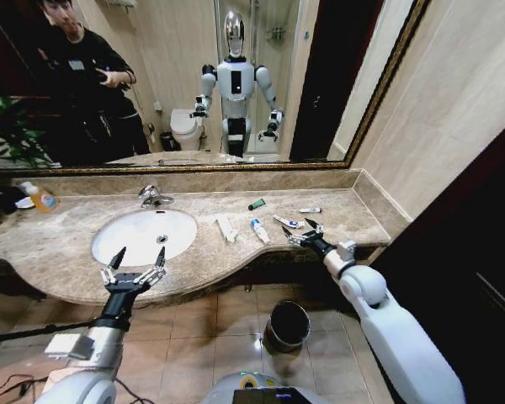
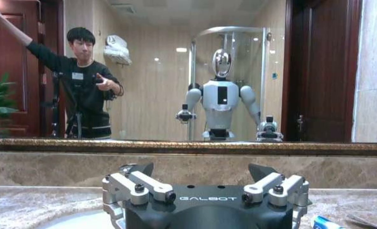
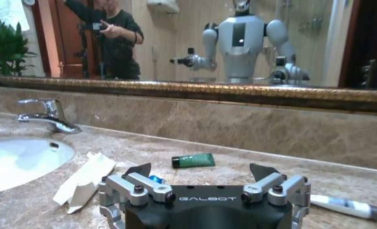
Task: Pick up the trash from the sink and place it in the trash bin.
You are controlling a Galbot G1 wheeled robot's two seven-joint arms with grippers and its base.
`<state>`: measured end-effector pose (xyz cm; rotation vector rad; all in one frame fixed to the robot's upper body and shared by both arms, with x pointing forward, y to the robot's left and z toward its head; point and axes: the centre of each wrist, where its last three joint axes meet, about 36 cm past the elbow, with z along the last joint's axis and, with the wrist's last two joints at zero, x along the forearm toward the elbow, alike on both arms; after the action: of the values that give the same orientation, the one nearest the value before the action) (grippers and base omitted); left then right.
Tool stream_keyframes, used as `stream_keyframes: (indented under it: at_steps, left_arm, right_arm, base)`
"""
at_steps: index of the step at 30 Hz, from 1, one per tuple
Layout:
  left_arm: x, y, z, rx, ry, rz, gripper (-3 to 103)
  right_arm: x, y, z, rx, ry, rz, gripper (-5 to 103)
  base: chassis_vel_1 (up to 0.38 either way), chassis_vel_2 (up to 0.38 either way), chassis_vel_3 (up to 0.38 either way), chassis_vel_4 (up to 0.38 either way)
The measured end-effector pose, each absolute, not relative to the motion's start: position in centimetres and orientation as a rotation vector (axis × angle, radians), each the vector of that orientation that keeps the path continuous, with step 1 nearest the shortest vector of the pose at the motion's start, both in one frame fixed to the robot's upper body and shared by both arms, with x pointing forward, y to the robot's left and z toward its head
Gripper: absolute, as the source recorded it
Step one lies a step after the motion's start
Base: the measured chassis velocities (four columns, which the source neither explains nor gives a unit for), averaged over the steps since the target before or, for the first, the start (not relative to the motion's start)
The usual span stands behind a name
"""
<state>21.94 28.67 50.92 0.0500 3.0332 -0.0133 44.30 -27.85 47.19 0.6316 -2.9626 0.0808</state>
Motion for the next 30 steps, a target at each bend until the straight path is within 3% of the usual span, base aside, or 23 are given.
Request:
stream_keyframes:
  at_steps: [9,17,25,30]
  left_arm:
    - [21.9,28.7,50.9,0.05,3.033,-0.013,100]
    - [21.9,28.7,50.9,0.05,3.033,-0.013,100]
    - [21.9,28.7,50.9,0.05,3.033,-0.013,100]
    - [21.9,28.7,50.9,0.05,3.033,-0.013,100]
  right_arm:
    - [48.3,-30.4,47.5,0.738,-2.779,0.174,100]
    - [52.1,-32.6,47.3,0.518,-2.78,0.075,100]
    - [53.3,-30.5,47.4,0.18,-2.787,-0.046,100]
    - [52.6,-27.8,46.4,0.07,-2.797,-0.006,100]
  base:
    - [0.0,0.0,0.0,0.0]
    - [0.0,0.0,0.0,0.0]
    - [0.0,0.0,0.0,0.0]
    - [0.0,0.0,0.0,0.0]
